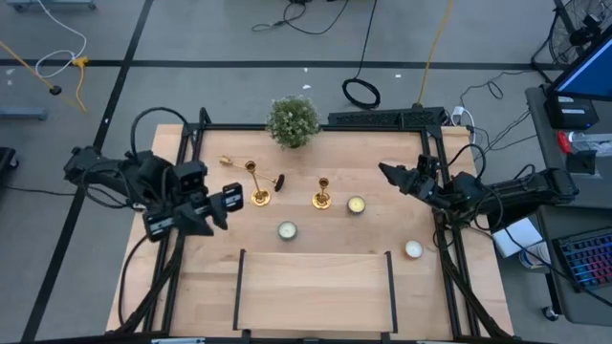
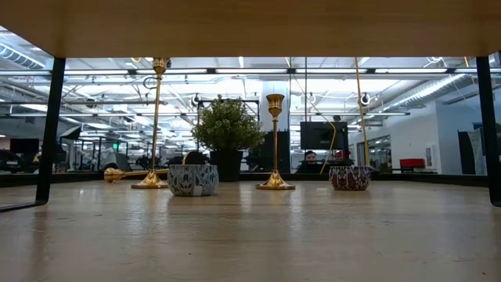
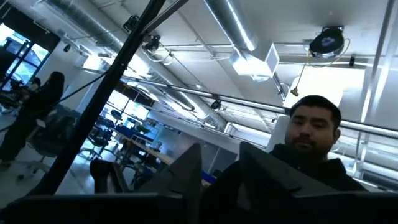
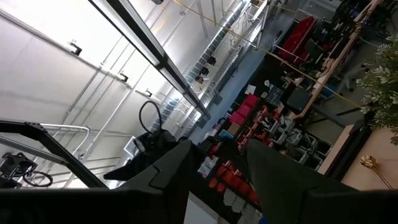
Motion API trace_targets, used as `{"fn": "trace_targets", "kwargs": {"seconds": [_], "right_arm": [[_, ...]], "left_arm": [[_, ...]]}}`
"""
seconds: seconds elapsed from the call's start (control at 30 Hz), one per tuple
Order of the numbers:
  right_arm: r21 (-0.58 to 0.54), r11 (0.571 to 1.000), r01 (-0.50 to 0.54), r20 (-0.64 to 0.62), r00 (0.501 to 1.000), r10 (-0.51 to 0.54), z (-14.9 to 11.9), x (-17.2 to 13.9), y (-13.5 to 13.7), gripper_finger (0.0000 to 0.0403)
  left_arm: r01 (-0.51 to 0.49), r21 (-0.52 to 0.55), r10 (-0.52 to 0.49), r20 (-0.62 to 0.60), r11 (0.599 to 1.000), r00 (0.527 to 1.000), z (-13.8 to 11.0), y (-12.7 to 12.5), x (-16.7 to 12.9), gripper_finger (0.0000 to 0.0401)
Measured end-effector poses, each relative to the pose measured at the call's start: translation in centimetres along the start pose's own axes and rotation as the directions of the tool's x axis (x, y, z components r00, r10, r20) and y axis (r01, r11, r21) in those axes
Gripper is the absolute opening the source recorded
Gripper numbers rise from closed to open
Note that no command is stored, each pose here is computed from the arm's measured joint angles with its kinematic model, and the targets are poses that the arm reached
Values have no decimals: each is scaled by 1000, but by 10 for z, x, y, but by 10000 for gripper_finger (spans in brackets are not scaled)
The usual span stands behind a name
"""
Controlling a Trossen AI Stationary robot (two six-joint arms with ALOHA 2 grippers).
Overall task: Pick & Place candle stick holders
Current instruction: Put the yellow scented candle on the shelf
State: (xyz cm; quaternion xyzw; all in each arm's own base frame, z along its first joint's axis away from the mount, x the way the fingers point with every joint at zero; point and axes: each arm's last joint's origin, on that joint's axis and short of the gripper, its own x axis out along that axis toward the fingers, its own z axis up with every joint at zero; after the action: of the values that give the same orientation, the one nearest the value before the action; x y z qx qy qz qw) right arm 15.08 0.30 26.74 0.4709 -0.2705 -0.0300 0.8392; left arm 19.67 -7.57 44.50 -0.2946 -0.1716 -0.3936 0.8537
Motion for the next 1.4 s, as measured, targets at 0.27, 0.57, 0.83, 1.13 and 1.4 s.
{"fn": "trace_targets", "kwargs": {"seconds": [0.27, 0.57, 0.83, 1.13, 1.4], "right_arm": [[-7, 1000, 14, -11, 1000, -14, -1, 0, -1, 157], [-9, 1000, 18, -12, 1000, -18, -1, 0, -2, 157], [-10, 1000, 19, -13, 1000, -19, -1, 0, -2, 157], [-26, 997, 78, -57, 995, -80, -6, 0, -8, 157], [-59, 987, 148, -69, 986, -152, -9, -1, -14, 157]], "left_arm": [[32, 12, -32, -38, 999, 999, 7, -15, 4, 247], [-78, 3, 77, -140, 997, 987, 10, -25, 9, 244], [-517, 276, 580, -249, 810, 776, 32, -50, 0, 195], [-735, 373, 821, -341, 566, 458, 22, -56, -27, 187], [-817, 440, 861, -492, 372, 127, -7, -41, -43, 186]]}}
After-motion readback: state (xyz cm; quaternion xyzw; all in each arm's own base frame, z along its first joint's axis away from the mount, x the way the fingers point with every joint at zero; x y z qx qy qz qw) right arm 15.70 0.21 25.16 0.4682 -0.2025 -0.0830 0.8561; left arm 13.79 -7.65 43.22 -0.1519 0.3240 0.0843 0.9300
